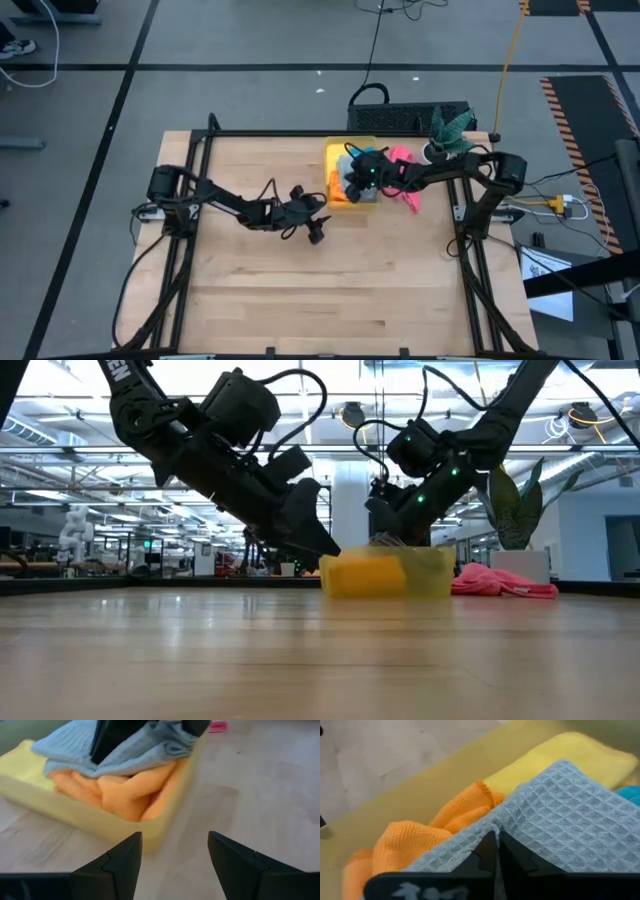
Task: Fold microfiber towels
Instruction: Put the folded gray microfiber towel into the yellow bin, then fold the pink microfiber towel
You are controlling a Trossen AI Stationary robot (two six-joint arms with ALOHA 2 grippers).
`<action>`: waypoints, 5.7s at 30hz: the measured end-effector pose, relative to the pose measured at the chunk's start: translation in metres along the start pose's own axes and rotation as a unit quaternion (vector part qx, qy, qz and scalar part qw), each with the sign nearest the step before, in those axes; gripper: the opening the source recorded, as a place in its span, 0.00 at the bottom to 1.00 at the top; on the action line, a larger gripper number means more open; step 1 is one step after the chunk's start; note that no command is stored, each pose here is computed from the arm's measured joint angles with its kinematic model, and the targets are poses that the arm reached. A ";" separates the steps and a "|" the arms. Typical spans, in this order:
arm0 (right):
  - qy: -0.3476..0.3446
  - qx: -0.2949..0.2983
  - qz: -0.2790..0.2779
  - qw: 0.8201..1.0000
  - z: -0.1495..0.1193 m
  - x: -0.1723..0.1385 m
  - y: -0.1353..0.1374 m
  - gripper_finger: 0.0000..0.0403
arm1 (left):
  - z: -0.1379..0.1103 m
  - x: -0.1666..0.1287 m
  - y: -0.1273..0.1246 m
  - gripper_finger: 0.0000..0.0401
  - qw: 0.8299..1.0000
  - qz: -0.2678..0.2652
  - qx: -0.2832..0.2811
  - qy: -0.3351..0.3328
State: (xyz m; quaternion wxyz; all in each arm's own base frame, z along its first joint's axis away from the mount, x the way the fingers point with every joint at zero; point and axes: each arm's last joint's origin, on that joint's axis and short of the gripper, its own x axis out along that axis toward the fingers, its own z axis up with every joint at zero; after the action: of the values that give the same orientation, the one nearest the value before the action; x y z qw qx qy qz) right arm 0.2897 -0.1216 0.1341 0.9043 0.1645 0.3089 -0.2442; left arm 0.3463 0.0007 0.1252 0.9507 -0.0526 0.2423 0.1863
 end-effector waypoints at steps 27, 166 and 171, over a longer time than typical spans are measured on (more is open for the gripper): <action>-0.032 0.038 -0.092 0.995 -0.004 0.011 -0.003 0.25 | -0.015 0.025 0.003 0.57 0.998 -0.052 0.013 -0.010; 0.087 0.121 -0.122 0.981 -0.160 -0.137 -0.029 0.10 | 0.019 -0.071 -0.062 0.57 0.989 -0.030 0.144 -0.029; 0.095 0.115 -0.082 0.985 -0.152 -0.141 -0.017 0.02 | 0.019 -0.071 -0.062 0.57 0.989 -0.030 0.143 -0.029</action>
State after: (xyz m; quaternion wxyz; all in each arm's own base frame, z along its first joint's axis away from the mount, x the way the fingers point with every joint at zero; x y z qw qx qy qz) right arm 0.1107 -0.0198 0.1071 0.8230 0.2640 0.3756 -0.3344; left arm 0.3206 -0.0765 0.1770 0.9601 0.0824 0.2373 0.1227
